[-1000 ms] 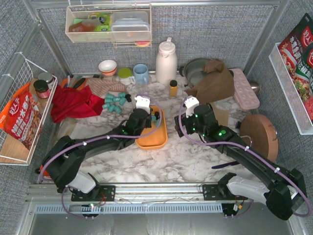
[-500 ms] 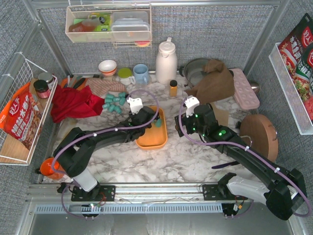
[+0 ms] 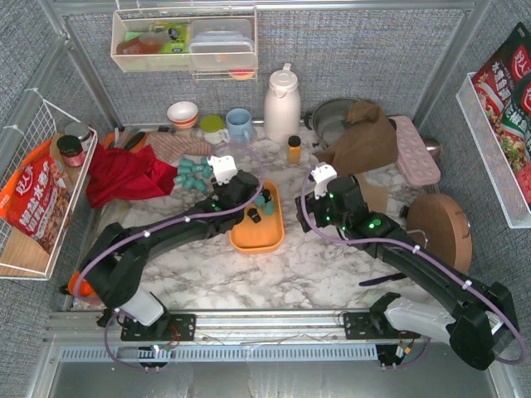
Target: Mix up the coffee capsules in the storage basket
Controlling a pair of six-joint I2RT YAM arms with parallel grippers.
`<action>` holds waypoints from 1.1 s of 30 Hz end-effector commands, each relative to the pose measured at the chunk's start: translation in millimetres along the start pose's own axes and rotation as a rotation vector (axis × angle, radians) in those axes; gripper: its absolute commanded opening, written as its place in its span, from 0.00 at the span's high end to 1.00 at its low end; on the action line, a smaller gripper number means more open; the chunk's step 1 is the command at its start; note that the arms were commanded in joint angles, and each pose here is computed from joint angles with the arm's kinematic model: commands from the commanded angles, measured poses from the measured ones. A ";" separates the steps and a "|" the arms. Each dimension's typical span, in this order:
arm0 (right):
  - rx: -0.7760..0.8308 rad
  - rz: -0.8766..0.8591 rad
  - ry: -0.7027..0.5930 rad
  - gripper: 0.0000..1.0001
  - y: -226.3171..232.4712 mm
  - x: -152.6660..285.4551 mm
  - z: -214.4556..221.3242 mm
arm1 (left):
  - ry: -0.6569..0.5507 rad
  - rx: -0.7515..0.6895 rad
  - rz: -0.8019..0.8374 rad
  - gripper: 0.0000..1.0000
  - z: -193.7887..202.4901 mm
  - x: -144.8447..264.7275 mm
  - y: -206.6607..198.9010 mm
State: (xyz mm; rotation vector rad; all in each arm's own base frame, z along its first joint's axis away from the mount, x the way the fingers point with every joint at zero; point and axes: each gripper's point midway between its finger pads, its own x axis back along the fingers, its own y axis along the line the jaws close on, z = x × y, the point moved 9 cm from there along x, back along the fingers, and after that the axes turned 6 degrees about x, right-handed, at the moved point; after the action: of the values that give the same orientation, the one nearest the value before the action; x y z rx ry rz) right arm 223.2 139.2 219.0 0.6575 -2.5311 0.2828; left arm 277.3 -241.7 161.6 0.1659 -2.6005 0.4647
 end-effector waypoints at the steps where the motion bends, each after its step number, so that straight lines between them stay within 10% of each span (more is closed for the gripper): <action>1: -0.014 0.012 -0.023 0.12 -0.3 -3.1 -5.6 | -0.090 -0.046 0.043 0.41 -25.8 15.9 3.3; 6: -0.021 0.008 -0.029 0.12 0.8 -11.2 -9.9 | -0.188 -0.097 -0.007 0.08 -48.7 38.5 29.6; 11: -0.023 0.011 -0.015 0.12 1.2 -18.5 -13.5 | -0.148 -0.139 -0.104 0.03 -57.6 35.4 63.0; 17: -0.007 0.017 0.006 0.12 0.3 -21.6 -9.2 | 0.021 0.088 -0.222 0.05 -40.4 -26.8 119.3; 33: -0.017 0.018 -0.014 0.12 -0.1 -9.2 -3.6 | 0.082 0.196 -0.334 0.21 -48.8 -116.4 115.1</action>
State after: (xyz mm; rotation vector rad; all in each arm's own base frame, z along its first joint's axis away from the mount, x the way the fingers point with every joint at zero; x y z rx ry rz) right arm 232.5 143.5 215.3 0.6218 -2.5418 0.2726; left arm 362.4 -108.7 111.4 0.6533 -2.3849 0.4981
